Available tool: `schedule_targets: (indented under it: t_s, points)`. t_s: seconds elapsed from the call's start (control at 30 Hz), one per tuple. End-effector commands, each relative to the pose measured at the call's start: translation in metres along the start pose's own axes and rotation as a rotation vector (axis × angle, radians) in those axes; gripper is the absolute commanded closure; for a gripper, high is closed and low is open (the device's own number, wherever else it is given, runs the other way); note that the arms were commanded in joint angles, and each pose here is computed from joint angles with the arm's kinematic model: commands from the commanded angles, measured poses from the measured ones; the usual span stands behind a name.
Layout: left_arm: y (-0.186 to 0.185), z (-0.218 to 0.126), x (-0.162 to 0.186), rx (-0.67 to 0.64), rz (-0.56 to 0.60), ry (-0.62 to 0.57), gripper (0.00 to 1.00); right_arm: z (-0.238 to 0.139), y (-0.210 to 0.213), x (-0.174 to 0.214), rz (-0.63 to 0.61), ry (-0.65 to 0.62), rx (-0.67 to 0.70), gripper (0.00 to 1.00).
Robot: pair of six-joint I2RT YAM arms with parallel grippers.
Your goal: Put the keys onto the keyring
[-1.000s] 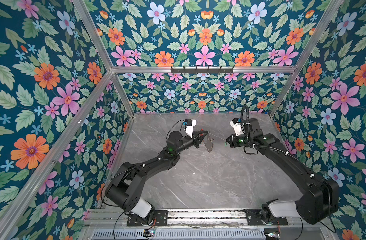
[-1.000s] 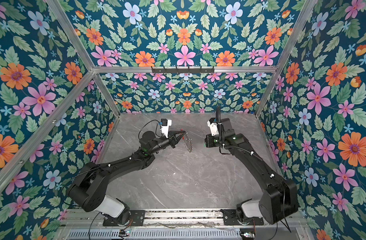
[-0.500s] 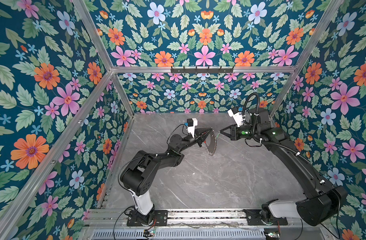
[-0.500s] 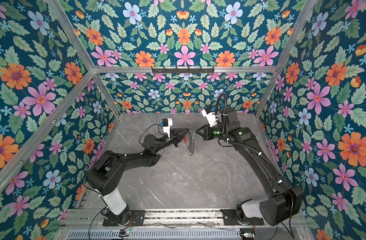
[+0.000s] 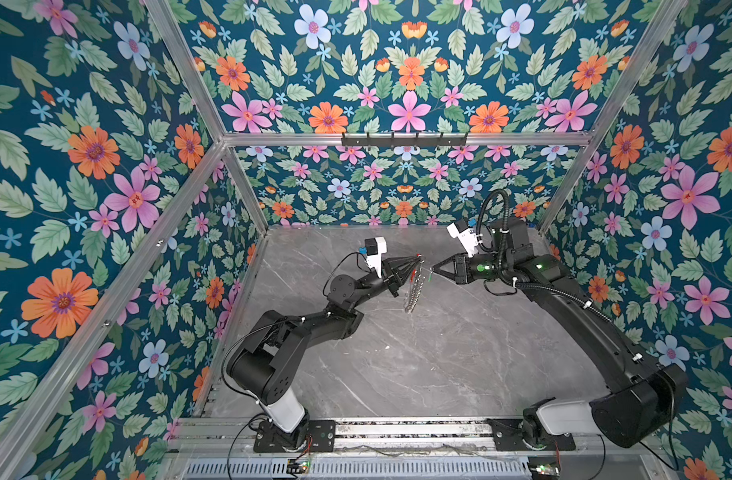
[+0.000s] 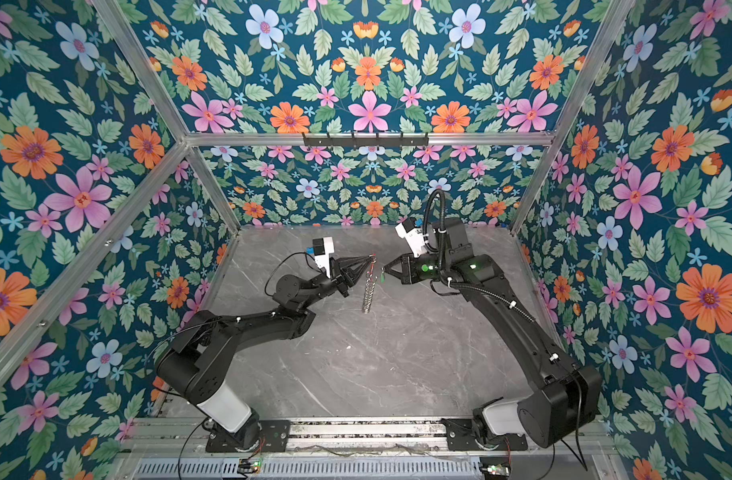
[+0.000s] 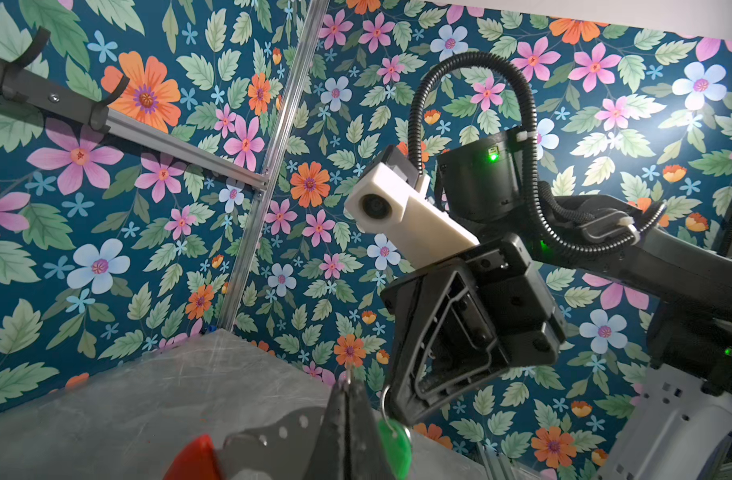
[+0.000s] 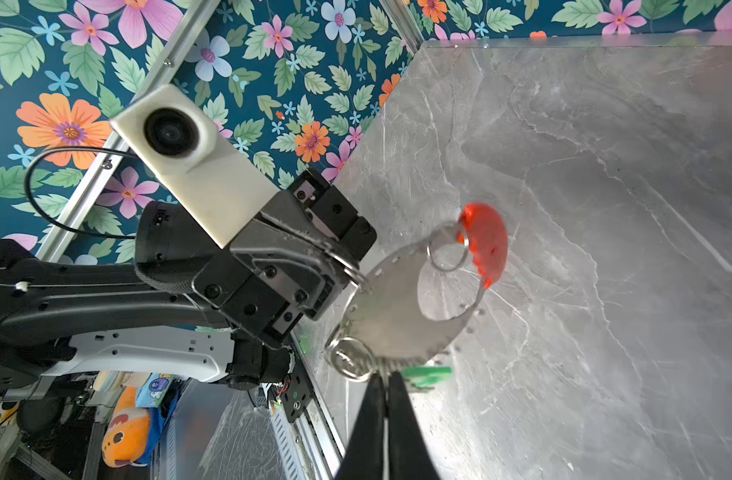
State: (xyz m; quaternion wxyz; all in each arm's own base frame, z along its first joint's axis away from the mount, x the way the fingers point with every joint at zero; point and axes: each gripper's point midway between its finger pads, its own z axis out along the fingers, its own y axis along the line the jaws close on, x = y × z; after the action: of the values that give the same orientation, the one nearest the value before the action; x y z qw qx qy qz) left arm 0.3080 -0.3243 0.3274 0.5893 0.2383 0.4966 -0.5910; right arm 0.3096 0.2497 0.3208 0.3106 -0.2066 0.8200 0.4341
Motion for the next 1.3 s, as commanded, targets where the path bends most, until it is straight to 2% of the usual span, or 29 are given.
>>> schedule_targets:
  t_s: [0.0,0.17,0.87,1.27]
  points:
    - [-0.003,-0.003,-0.005,0.004,0.032,-0.028,1.00,0.000,0.010,-0.008,-0.028,-0.031,-0.038,1.00]
    - [-0.003,0.006,-0.007,0.020,0.009,-0.007,1.00,-0.003,0.015,-0.012,-0.028,-0.045,-0.046,1.00]
    - [-0.011,0.003,-0.009,0.039,0.017,-0.012,1.00,0.007,0.021,-0.030,-0.024,-0.059,-0.072,1.00]
    - [-0.018,-0.002,-0.012,0.038,0.026,-0.019,1.00,0.016,0.008,-0.034,0.052,-0.066,-0.038,1.00]
